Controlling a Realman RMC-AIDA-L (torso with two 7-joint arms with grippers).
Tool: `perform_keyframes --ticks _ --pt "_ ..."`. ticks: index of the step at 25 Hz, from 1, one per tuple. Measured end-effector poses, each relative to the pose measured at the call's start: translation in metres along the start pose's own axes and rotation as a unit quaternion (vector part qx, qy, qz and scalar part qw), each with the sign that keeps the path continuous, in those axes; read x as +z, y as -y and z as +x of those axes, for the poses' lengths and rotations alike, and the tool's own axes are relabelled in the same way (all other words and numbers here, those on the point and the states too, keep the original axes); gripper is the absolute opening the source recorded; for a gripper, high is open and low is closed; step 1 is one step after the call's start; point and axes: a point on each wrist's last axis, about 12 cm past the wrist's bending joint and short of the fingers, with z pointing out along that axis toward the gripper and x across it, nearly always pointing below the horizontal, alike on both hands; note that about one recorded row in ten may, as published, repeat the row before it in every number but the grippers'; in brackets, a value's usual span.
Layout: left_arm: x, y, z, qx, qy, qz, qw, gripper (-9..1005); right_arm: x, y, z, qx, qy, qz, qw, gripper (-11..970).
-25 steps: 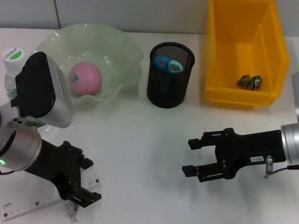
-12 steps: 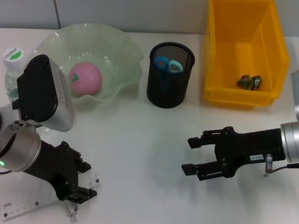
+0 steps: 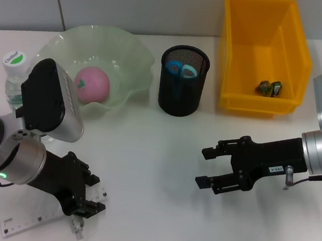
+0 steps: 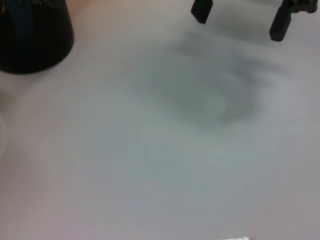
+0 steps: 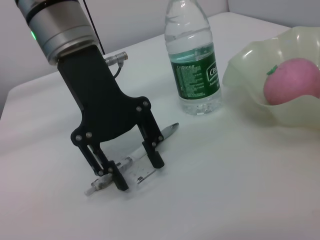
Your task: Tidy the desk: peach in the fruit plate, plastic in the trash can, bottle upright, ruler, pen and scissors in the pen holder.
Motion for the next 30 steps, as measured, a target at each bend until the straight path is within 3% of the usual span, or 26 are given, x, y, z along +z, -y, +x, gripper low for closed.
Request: perform_keyframes --ticks 14,22,23,27,28,30 --pt "-0.001 0.001 -0.004 -0.001 0.004 -0.004 1.000 385 0.000 -0.001 0.000 0.001 0.001 -0.003 1.000 755" --pt "-0.024 -0.003 -0.005 -0.029 0.045 -0.015 0.998 386 -0.001 -0.002 0.002 0.003 0.001 -0.003 1.000 754" --pt "-0.045 -0.007 -0.005 -0.057 0.107 0.002 0.993 386 -0.001 -0.002 0.002 0.004 0.002 -0.003 1.000 754" --pt "-0.060 -0.010 -0.003 -0.074 0.162 0.017 0.984 386 -0.002 -0.002 0.004 0.006 0.005 0.001 1.000 754" --pt "-0.072 -0.010 -0.001 -0.091 0.216 0.034 0.972 386 -0.002 -0.002 0.004 0.006 0.006 0.002 1.000 754" --pt "-0.076 -0.009 0.000 -0.098 0.249 0.047 0.962 387 -0.003 -0.002 0.005 0.008 0.008 0.004 1.000 754"
